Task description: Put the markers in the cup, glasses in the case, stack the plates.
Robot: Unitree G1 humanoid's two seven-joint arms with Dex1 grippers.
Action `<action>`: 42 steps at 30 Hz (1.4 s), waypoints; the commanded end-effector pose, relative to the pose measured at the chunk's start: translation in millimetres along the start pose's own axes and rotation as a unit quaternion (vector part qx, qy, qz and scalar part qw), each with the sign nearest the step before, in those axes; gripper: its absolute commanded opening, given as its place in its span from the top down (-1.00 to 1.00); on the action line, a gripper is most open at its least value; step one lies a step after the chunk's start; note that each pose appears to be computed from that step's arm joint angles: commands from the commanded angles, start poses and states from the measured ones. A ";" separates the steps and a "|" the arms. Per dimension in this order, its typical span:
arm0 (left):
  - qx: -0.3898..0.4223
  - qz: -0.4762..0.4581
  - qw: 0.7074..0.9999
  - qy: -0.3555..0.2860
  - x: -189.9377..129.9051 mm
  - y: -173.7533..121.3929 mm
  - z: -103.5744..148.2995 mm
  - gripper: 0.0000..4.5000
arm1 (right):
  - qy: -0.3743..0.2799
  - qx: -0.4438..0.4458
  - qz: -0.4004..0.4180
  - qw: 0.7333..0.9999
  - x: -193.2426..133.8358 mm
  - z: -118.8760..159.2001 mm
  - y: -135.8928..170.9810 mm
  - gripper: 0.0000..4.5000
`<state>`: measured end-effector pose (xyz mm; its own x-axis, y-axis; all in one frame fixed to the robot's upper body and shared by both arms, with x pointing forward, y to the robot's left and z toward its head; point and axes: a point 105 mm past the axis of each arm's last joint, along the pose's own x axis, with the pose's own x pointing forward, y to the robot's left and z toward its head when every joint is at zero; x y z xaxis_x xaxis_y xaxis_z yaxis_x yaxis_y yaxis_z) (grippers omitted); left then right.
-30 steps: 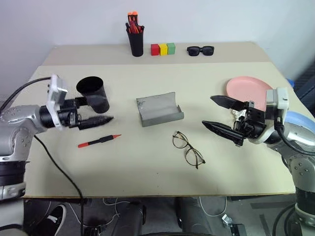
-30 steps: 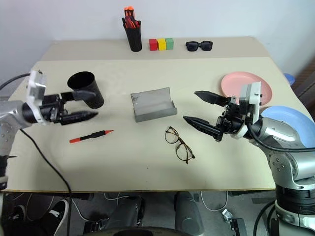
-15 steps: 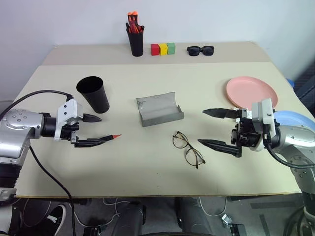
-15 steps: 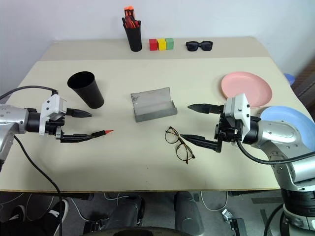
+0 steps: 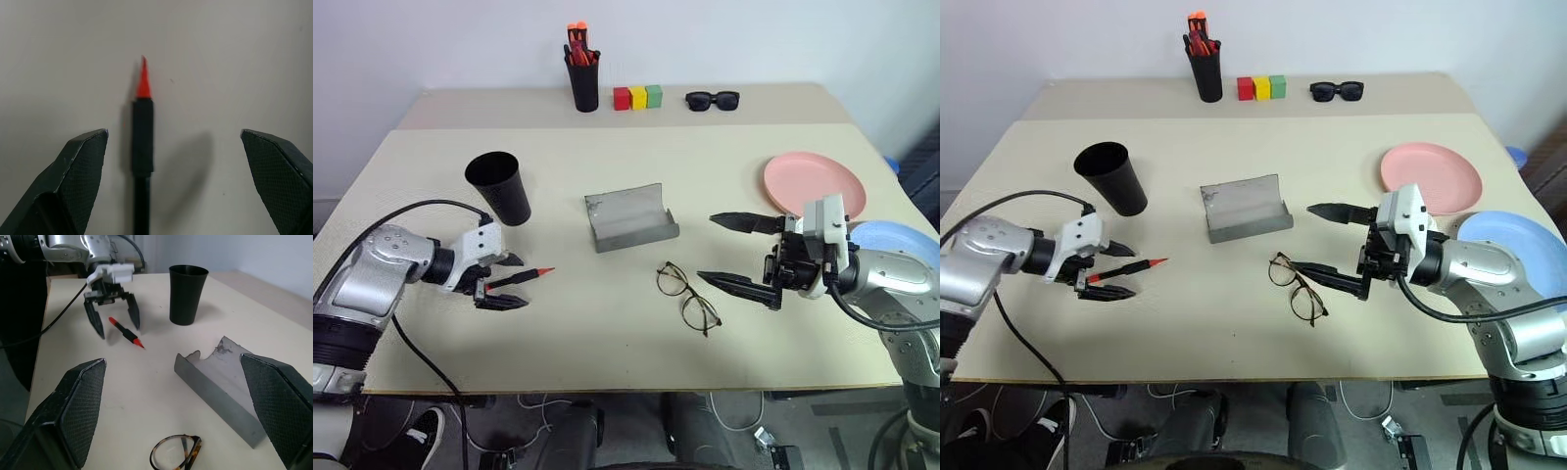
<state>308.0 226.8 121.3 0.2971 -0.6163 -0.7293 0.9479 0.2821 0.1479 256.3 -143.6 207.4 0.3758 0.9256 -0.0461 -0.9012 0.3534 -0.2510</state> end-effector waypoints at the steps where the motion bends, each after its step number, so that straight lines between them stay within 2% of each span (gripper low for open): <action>1: 0.032 0.032 0.998 0.032 -15.5 18.3 16.7 -0.98 | -0.009 -0.019 -0.002 1.000 -2.3 11.7 1.9 -1.00; 4: 0.037 0.042 0.998 0.031 -13.1 28.9 31.0 -0.98 | -0.007 -0.012 -0.003 1.000 -2.3 11.1 2.7 -1.00; 6: 0.021 0.016 0.999 0.033 -10.1 25.5 37.4 -0.98 | -0.007 -0.009 -0.006 1.000 -1.2 11.4 1.8 -1.00; 12: 0.024 -0.014 0.996 0.084 -10.4 18.9 33.1 -0.98 | -0.003 -0.008 -0.008 1.000 -1.8 11.9 -0.5 -1.00; 14: 0.001 -0.009 0.996 0.091 -14.0 21.3 32.7 -0.98 | -0.001 -0.008 -0.009 1.000 -3.3 11.9 -1.0 -1.00; 17: 0.013 0.005 0.991 0.130 -16.8 28.2 25.0 -0.98 | 0.000 -0.007 -0.013 1.000 -3.9 10.5 -0.9 -1.00; 24: 0.026 -0.002 0.988 0.150 -7.3 31.8 21.1 -0.98 | -0.003 -0.007 -0.013 1.000 -2.8 10.1 -1.6 -1.00; 31: 0.032 -0.033 0.990 0.131 3.9 26.9 35.7 -0.98 | -0.004 -0.008 -0.016 1.000 -3.5 10.0 -2.8 -1.00; 42: 0.043 -0.038 0.985 0.162 1.1 24.1 26.8 -0.98 | -0.003 -0.007 -0.025 1.000 -6.1 9.0 -4.2 -1.00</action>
<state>333.4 209.9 133.4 0.1647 -0.3832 -0.9089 0.9778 0.1845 0.0994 258.1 -147.1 205.7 0.4093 0.9106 -0.0581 -0.8954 0.3886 -0.2176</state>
